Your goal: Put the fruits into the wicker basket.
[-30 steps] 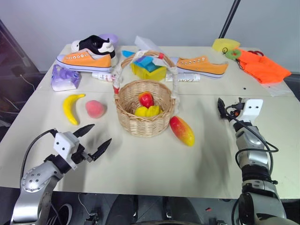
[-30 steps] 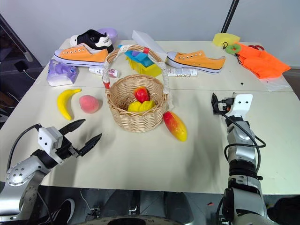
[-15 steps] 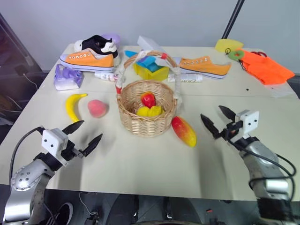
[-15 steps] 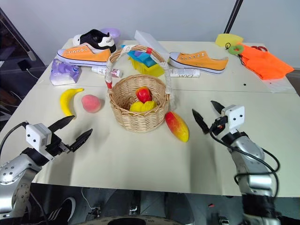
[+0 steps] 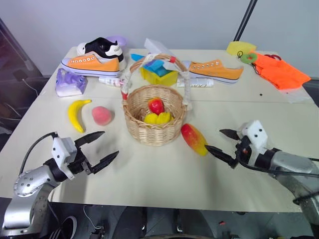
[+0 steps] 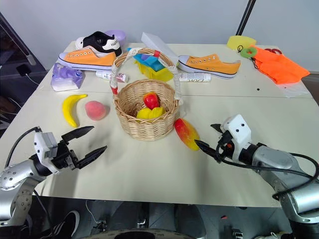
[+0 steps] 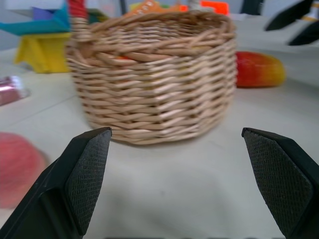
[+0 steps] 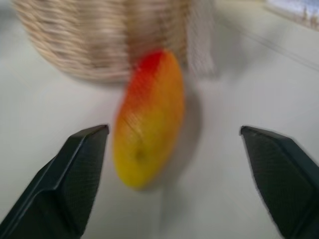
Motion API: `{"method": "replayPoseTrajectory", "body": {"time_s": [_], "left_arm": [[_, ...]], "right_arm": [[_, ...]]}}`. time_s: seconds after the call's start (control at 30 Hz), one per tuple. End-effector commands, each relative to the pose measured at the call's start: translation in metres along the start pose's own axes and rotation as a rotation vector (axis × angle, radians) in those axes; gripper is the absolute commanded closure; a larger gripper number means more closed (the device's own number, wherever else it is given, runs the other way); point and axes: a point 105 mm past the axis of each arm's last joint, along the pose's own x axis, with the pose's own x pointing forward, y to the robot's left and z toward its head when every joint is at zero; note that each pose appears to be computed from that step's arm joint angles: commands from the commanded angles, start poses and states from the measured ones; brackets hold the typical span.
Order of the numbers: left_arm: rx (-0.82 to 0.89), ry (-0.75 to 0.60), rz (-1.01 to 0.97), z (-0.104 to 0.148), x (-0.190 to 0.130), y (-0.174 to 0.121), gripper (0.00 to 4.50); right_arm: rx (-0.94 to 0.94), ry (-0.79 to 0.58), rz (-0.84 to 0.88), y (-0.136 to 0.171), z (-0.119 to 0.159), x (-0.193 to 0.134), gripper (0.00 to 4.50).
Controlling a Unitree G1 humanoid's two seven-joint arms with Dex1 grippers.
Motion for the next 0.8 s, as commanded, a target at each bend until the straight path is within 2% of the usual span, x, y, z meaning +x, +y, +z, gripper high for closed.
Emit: {"method": "replayPoseTrajectory", "body": {"time_s": [0.03, 0.23, 0.8], "left_arm": [[0.029, -0.031, -0.099, 0.012, 0.011, -0.014, 0.0], [0.034, -0.057, -0.143, 0.016, 0.024, -0.023, 0.0], [0.009, -0.059, -0.093, 0.013, 0.023, -0.026, 0.0]], "right_arm": [[-0.026, 0.056, 0.012, 0.009, 0.014, 0.007, 0.12], [-0.014, 0.106, 0.034, 0.012, 0.021, 0.024, 0.12], [0.11, 0.194, 0.018, 0.011, -0.009, 0.054, 0.12]]}}
